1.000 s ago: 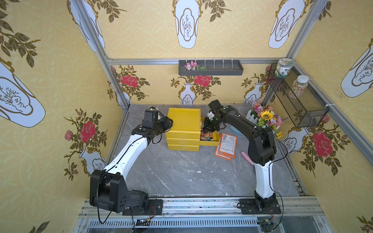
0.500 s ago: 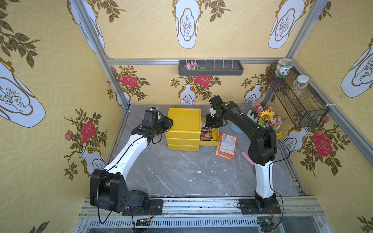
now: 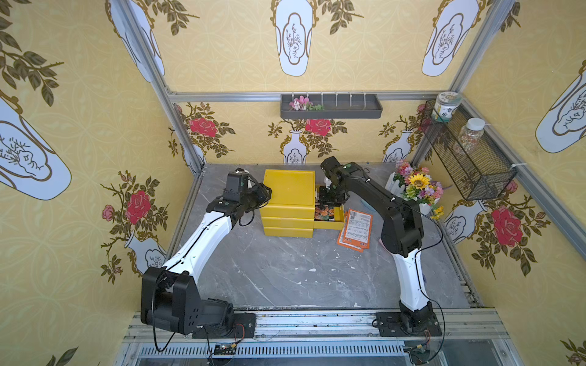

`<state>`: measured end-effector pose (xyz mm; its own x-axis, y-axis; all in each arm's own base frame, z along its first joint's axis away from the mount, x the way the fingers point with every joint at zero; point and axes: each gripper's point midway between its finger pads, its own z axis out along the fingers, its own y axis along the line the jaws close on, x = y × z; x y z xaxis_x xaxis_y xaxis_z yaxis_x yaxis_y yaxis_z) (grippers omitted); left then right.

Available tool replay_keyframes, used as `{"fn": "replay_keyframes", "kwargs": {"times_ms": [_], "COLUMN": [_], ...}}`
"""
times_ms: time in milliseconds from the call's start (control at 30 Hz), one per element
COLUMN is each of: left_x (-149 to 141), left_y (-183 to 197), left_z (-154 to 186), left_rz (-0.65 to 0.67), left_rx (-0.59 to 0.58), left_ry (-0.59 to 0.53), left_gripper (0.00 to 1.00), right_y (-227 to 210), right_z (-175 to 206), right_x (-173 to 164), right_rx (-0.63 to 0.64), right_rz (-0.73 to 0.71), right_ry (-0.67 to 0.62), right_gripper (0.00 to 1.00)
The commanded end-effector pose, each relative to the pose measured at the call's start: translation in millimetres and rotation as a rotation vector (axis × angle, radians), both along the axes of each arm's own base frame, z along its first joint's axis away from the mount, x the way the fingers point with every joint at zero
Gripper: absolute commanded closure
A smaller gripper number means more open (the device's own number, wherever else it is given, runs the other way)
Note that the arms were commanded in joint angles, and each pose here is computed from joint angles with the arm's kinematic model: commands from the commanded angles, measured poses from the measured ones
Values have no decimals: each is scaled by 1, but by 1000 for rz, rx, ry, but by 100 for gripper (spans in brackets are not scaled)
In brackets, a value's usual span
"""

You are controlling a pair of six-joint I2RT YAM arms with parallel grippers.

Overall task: Take the seed bags out of the drawer
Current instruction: Pick up the seed packet from the drawer.

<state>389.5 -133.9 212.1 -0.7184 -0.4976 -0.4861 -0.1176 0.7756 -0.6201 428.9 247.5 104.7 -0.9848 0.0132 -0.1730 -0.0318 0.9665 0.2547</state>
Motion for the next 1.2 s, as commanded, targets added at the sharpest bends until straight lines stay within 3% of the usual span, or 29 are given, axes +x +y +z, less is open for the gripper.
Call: {"fn": "replay_keyframes", "kwargs": {"times_ms": [0,533,733,900,1100,1167], "left_x": [-23,-23,-24,-25,-25,-25], "left_y": [-3,-4,-4,-4,-3,-4], "left_z": [-28,-29,-29,-29,-30,-30], "left_rz": [-39,-47,-47,-47,-46,-47], "left_rx": [7,8,8,11,12,12], "left_ry": [135,135,136,138,142,142], "left_gripper": [46,46,46,46,46,46], "right_y": [0,-1,12,15,4,-2], "right_z": [-4,-4,-11,-12,15,28], "right_x": [-2,-3,-3,-2,3,4], "right_rx": [-11,-19,58,88,87,89], "right_rz": [-1,-6,-19,-34,-50,-52], "right_ry": [12,9,34,43,-22,-48], "right_gripper": [61,58,66,84,100,100]}}
